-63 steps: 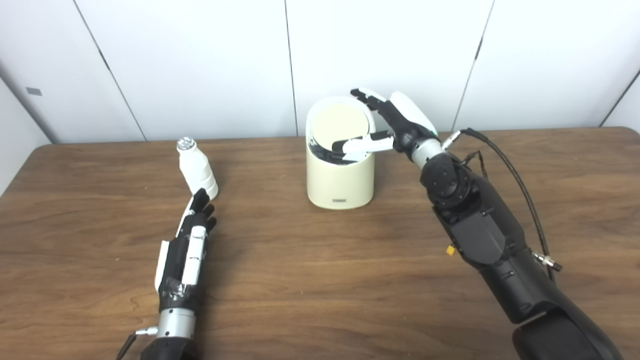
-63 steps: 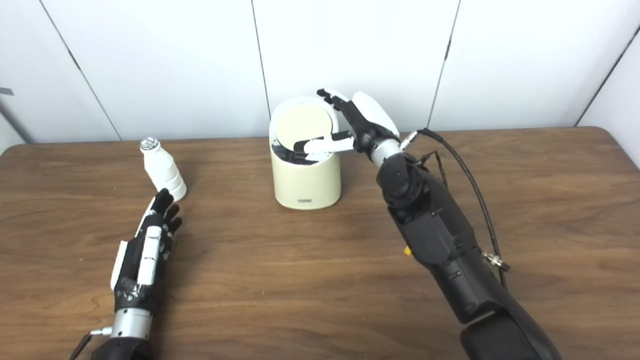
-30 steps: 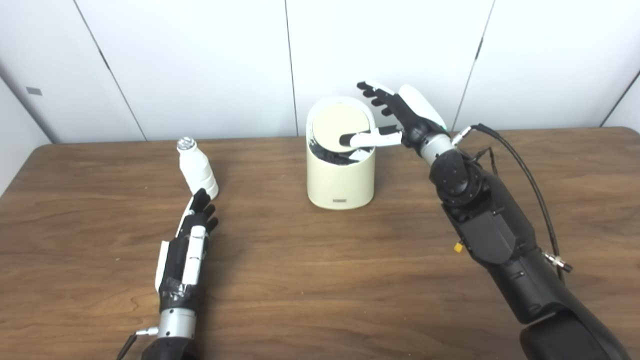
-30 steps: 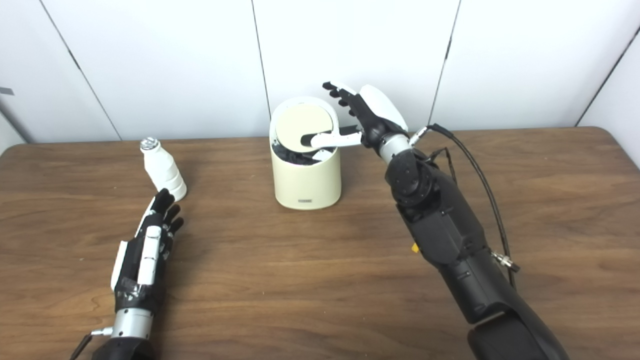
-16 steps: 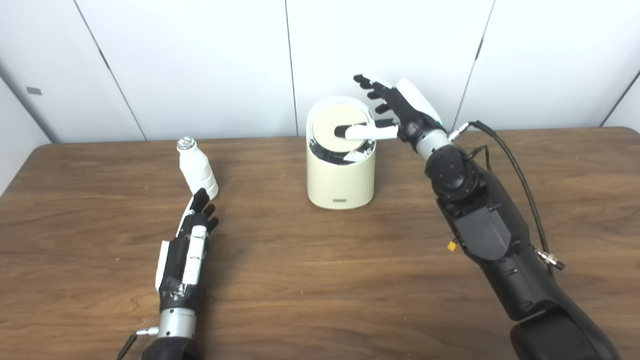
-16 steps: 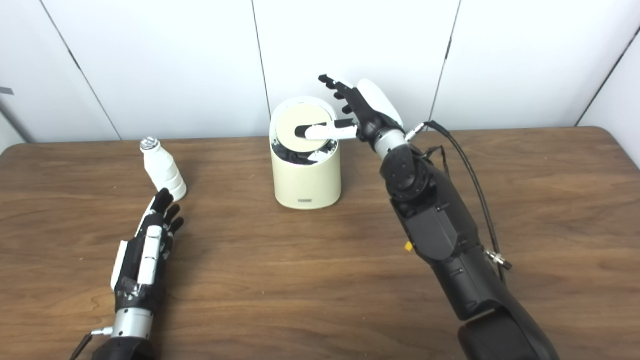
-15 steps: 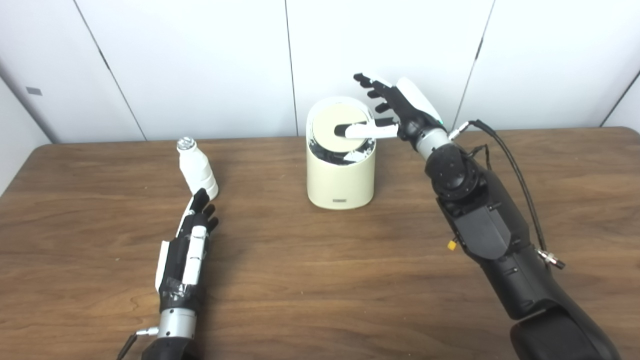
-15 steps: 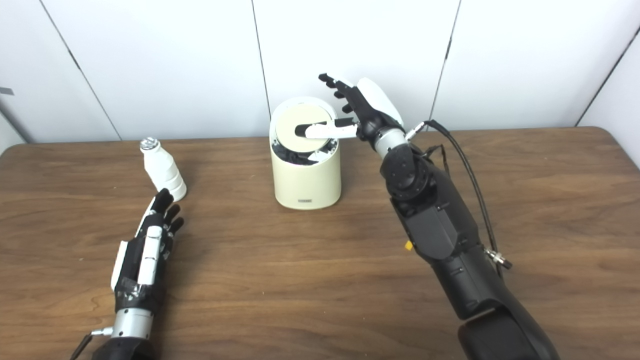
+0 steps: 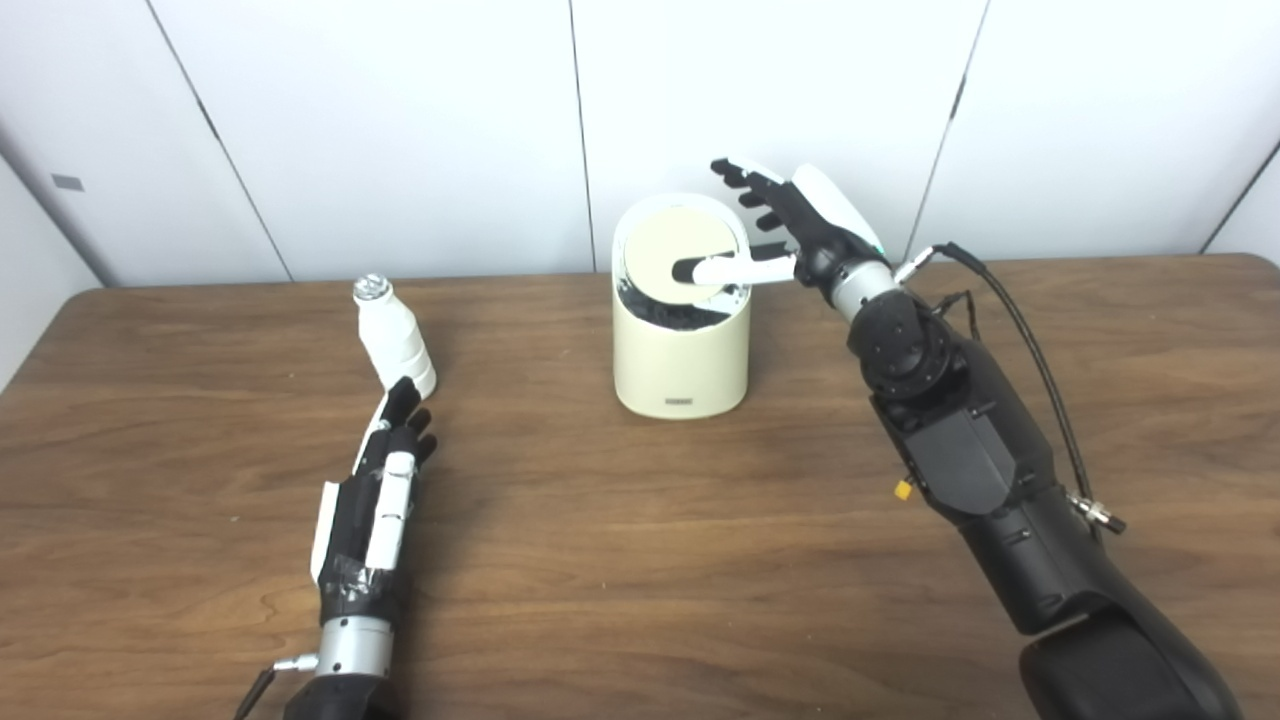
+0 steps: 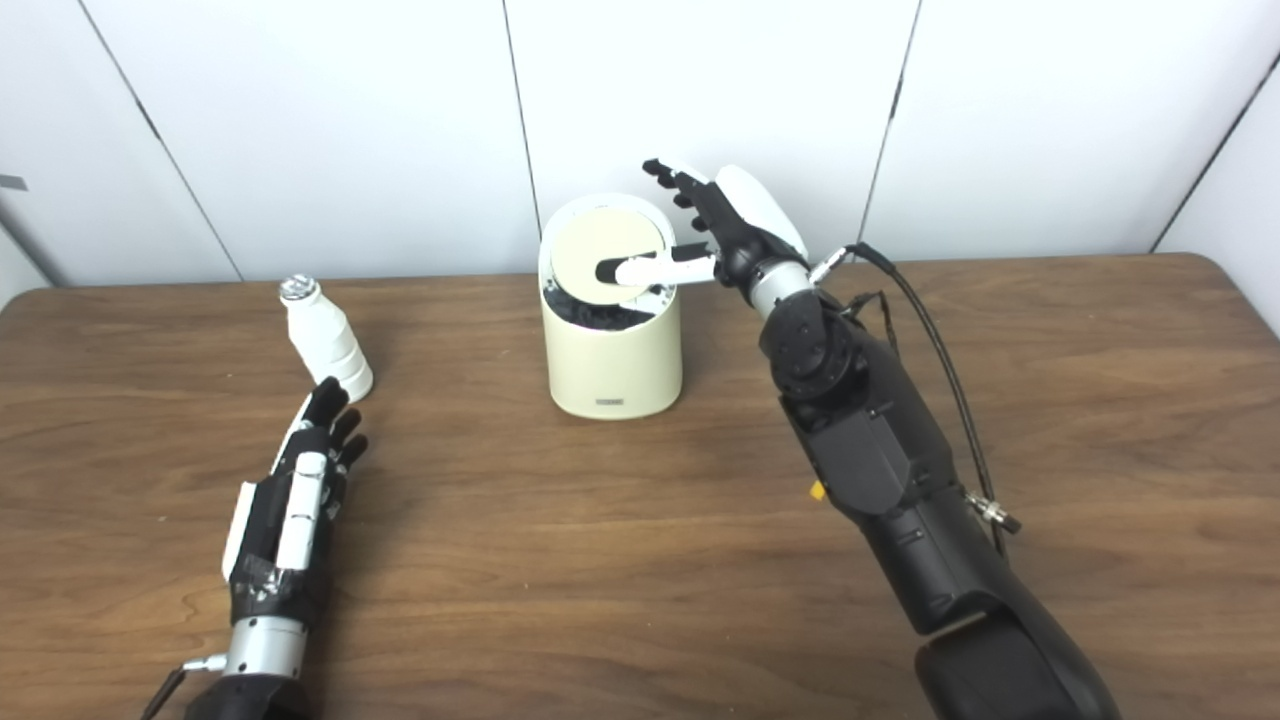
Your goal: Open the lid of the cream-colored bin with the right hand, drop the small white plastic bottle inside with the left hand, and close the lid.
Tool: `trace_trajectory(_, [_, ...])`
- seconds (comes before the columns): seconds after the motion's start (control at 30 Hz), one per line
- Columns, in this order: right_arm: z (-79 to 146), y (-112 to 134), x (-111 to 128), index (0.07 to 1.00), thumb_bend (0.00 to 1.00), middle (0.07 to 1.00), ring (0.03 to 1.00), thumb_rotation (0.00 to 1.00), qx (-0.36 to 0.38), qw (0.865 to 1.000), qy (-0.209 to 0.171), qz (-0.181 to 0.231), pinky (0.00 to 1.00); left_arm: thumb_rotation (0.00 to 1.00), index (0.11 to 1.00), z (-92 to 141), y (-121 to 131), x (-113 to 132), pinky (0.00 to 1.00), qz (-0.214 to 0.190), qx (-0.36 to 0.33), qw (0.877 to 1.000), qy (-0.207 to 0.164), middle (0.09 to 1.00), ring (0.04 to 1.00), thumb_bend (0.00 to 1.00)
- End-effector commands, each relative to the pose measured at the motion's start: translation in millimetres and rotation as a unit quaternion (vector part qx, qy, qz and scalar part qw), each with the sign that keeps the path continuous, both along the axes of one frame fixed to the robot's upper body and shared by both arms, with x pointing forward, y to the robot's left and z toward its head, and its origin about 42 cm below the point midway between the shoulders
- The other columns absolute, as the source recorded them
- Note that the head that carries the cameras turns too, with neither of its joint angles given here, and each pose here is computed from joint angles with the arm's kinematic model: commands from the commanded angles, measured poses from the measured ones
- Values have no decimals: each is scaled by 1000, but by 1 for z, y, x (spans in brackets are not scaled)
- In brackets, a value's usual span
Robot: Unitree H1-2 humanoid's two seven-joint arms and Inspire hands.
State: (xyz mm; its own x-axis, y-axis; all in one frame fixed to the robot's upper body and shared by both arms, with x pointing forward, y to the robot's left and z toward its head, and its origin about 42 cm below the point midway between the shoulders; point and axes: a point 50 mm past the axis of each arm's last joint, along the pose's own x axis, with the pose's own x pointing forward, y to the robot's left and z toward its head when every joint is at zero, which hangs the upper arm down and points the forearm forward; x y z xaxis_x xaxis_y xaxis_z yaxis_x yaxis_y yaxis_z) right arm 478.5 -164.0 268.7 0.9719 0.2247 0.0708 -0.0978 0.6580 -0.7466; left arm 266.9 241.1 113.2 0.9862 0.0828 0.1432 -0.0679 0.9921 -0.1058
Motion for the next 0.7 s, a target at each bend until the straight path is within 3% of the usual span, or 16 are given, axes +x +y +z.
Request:
trace_trajectory(0.0, [36,8,7,889,866,900,876,515,-4,999,-51,13,836,798,968,-10,-9,-7,945,0,-14,1000,9,972,962,519])
trace_trajectory(0.27, [34,9,8,886,885,896,886,486,-16,998,-50,19,867,795,967,-10,-9,-6,938,0,-14,1000,10,971,961,511])
trace_trajectory(0.67, [37,6,10,893,875,903,912,300,-30,998,-49,22,929,810,972,-8,-12,-7,951,4,-16,1000,10,978,966,498])
